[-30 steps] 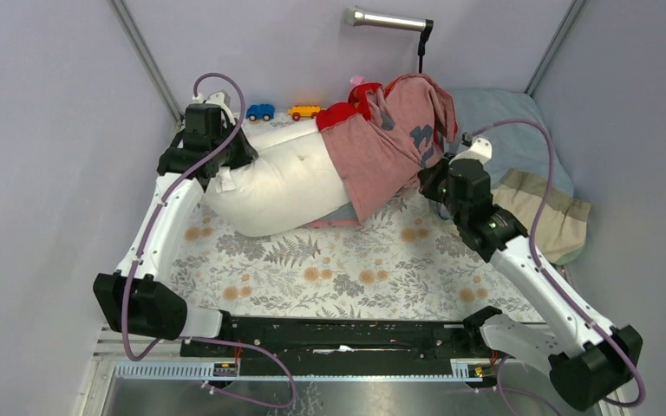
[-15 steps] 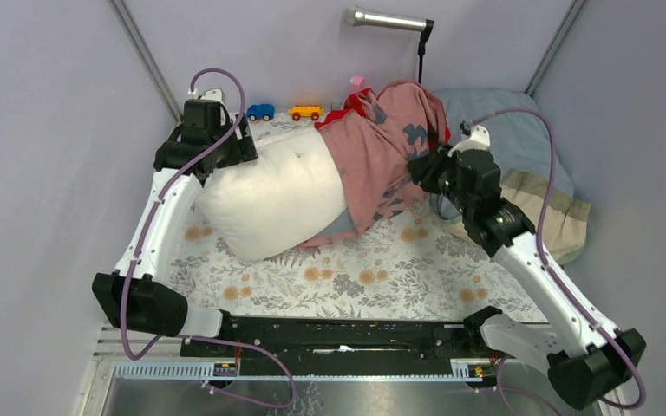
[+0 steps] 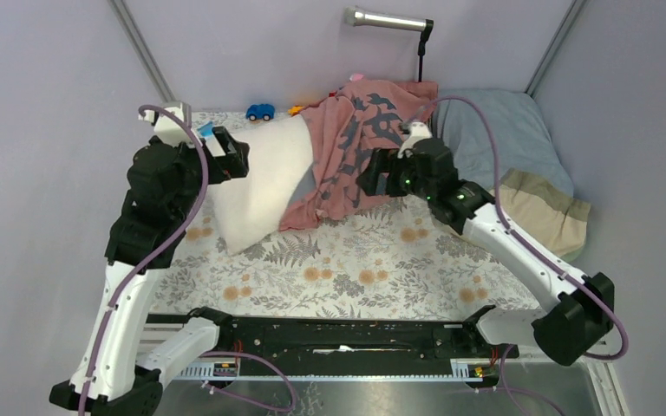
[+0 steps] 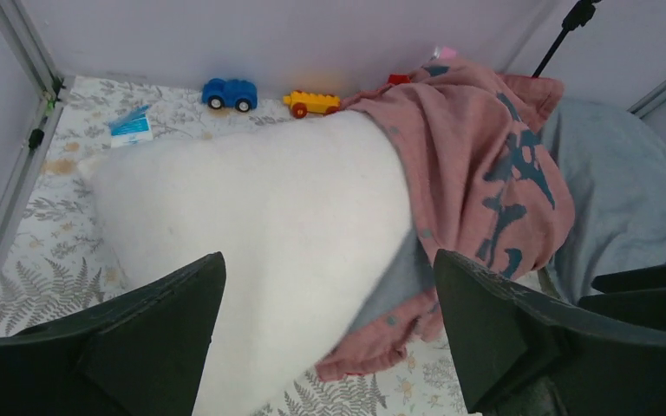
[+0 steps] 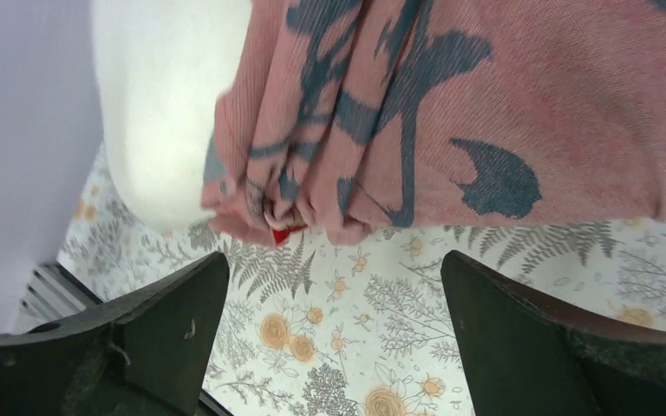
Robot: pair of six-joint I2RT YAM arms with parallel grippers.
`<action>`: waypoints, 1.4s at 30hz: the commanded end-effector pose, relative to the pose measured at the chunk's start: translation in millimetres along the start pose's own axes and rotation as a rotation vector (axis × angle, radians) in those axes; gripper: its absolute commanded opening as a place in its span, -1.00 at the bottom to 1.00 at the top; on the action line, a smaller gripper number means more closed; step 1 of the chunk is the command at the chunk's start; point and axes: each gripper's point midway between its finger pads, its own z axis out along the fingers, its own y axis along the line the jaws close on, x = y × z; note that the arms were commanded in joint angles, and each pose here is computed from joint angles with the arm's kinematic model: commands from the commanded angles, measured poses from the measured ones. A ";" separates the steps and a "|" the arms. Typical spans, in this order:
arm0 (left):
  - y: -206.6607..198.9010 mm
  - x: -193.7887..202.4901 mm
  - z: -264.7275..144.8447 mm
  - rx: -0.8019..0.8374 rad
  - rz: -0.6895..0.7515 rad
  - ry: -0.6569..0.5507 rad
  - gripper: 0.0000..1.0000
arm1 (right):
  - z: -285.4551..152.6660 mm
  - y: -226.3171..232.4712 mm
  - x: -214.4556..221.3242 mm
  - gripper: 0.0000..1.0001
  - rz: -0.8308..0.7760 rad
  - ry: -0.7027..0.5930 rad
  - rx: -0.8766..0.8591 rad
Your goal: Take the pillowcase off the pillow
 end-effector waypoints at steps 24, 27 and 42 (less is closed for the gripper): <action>67.9 189.6 37.0 -0.389 -0.462 0.212 0.98 | 121.7 25.0 65.2 -0.48 -0.043 0.201 0.068; 66.7 198.4 44.3 -0.380 -0.444 0.248 0.98 | 118.4 21.2 65.8 -0.87 -0.051 0.195 0.080; 97.7 245.9 96.6 -0.450 -0.563 0.249 0.49 | 64.5 -16.7 39.6 -1.00 -0.070 0.013 0.228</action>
